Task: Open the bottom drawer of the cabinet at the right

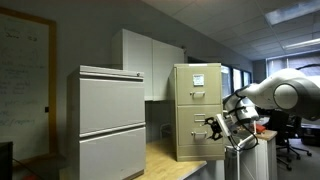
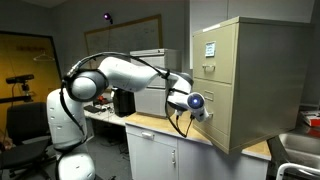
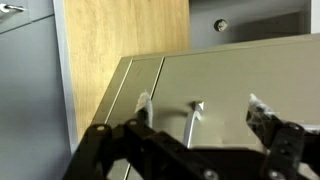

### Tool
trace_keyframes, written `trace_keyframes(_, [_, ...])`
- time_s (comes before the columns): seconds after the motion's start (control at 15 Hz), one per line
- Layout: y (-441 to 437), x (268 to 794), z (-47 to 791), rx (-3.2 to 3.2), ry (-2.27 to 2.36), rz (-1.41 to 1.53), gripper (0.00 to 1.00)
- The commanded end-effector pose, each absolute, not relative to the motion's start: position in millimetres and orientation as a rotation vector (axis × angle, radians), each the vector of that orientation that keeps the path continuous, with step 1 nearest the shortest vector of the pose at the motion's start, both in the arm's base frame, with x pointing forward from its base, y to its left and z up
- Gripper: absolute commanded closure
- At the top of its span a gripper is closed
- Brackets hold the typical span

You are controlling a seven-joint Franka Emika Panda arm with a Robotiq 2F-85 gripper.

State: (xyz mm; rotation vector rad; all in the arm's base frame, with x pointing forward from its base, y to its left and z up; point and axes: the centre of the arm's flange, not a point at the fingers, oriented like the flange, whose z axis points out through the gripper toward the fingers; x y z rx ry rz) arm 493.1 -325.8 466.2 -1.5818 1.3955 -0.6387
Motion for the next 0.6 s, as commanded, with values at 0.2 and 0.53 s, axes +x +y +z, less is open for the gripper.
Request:
trace_keyframes(0.2, [-377.8, 538.8, 478.7, -1.562, 1.458, -0.643, 0.00])
trace_keyframes(0.53, [-389.6, 575.1, 460.0, -1.611, 1.505, -0.553, 0.00])
